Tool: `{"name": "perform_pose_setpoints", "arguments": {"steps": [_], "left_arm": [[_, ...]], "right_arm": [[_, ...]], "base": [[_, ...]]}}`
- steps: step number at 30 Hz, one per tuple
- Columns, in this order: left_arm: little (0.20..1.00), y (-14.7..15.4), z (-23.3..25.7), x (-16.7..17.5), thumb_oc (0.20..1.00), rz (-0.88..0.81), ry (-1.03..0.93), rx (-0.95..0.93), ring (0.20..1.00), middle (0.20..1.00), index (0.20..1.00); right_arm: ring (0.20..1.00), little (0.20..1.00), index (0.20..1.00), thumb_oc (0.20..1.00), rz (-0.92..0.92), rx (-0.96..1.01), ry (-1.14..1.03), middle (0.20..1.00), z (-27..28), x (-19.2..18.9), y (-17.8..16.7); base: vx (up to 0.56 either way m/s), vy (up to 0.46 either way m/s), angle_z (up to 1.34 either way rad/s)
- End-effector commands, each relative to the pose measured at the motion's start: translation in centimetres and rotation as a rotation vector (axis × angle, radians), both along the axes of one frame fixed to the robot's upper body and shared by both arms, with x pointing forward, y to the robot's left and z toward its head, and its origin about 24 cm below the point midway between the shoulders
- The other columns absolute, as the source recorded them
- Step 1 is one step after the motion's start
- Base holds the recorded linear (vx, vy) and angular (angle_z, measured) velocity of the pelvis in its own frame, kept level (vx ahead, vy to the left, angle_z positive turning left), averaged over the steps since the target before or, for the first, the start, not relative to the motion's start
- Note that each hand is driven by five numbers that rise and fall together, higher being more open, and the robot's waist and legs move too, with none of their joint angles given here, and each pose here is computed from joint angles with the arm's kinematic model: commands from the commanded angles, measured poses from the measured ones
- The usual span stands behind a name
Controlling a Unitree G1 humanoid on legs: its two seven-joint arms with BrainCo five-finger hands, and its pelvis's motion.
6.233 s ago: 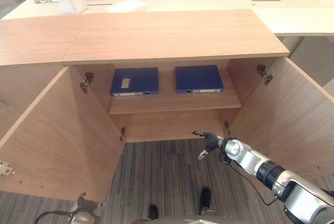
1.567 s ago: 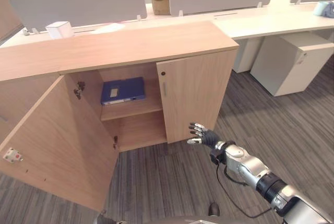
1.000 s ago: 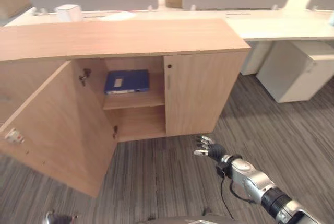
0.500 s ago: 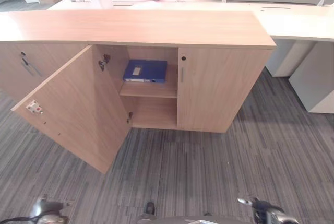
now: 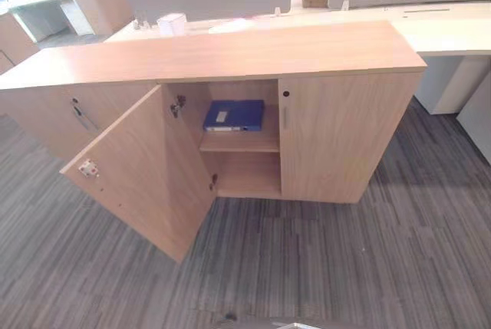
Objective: Put the empty folder in the office cabinet
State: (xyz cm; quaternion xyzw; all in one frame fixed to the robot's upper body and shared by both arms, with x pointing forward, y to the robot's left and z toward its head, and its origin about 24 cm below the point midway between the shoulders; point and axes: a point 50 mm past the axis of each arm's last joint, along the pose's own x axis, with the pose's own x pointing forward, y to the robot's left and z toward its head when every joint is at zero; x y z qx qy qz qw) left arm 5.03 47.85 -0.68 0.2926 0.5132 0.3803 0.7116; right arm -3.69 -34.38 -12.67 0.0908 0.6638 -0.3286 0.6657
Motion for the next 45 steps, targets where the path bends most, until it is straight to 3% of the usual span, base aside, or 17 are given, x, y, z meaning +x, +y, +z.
{"name": "perform_pose_setpoints", "arguments": {"steps": [1,3,9,13,24,25,33,36,38,39,40,45], "left_arm": [[1.000,1.5,4.0,3.8,1.000,-0.094,-0.143,0.133,1.000,1.000,1.000],[1.000,1.1,4.9,6.3,1.000,-0.170,-0.196,0.162,1.000,1.000,1.000],[1.000,0.6,6.4,9.2,1.000,-0.225,-0.290,0.213,1.000,1.000,1.000],[1.000,-1.0,8.6,13.8,1.000,-0.342,-0.431,0.242,1.000,1.000,1.000],[1.000,-7.0,7.6,18.8,1.000,-0.488,-0.729,0.057,1.000,1.000,1.000],[1.000,-10.0,7.0,20.3,1.000,-0.535,-0.849,-0.063,1.000,1.000,1.000],[1.000,-16.0,4.2,21.7,1.000,-0.495,-1.043,-0.389,1.000,1.000,1.000],[1.000,-18.9,3.4,22.2,1.000,-0.470,-1.114,-0.535,1.000,1.000,1.000],[1.000,-22.9,2.9,23.0,1.000,-0.486,-1.181,-0.725,1.000,1.000,1.000],[1.000,-22.9,2.9,23.0,1.000,-0.486,-1.181,-0.726,1.000,1.000,1.000],[1.000,-25.1,3.2,23.4,1.000,-0.538,-1.198,-0.812,1.000,1.000,1.000],[1.000,-29.6,3.5,23.6,1.000,-0.680,-1.189,-0.992,1.000,1.000,1.000]], "right_arm": [[1.000,1.000,1.000,1.000,0.007,0.051,-0.022,1.000,-0.6,2.4,1.1],[1.000,1.000,1.000,1.000,0.009,0.076,-0.039,1.000,-1.0,2.7,1.8],[1.000,1.000,1.000,1.000,0.016,0.094,-0.057,1.000,-1.4,3.5,2.6],[1.000,1.000,1.000,1.000,0.050,0.169,0.001,1.000,-2.7,1.7,5.5],[1.000,1.000,1.000,1.000,0.091,0.180,0.064,1.000,-2.6,0.1,5.7],[1.000,1.000,1.000,1.000,0.094,0.177,0.049,1.000,-2.7,0.6,5.8],[1.000,1.000,1.000,1.000,0.075,0.183,0.012,1.000,-3.0,1.4,6.3],[1.000,1.000,1.000,1.000,0.075,0.187,0.025,1.000,-3.0,1.4,6.5],[1.000,1.000,1.000,1.000,0.087,0.185,0.042,1.000,-3.1,1.4,6.8],[1.000,1.000,1.000,1.000,0.086,0.184,0.042,1.000,-3.1,1.4,6.7],[1.000,1.000,1.000,1.000,0.093,0.174,0.038,1.000,-3.1,1.8,6.7],[1.000,1.000,1.000,1.000,0.090,0.163,-0.009,1.000,-3.4,3.5,7.2]], "base": [[-0.03,0.385,0.03],[-0.02,0.363,-0.12],[-0.04,0.213,-0.22],[-0.01,0.092,-0.19],[0.02,-0.001,-0.10],[0.02,-0.030,0.02],[0.02,-0.018,0.01],[0.01,-0.015,-0.04],[0.00,-0.017,-0.02],[-0.01,-0.021,0.07],[-0.01,-0.011,0.08],[-0.01,-0.015,-0.04]]}}
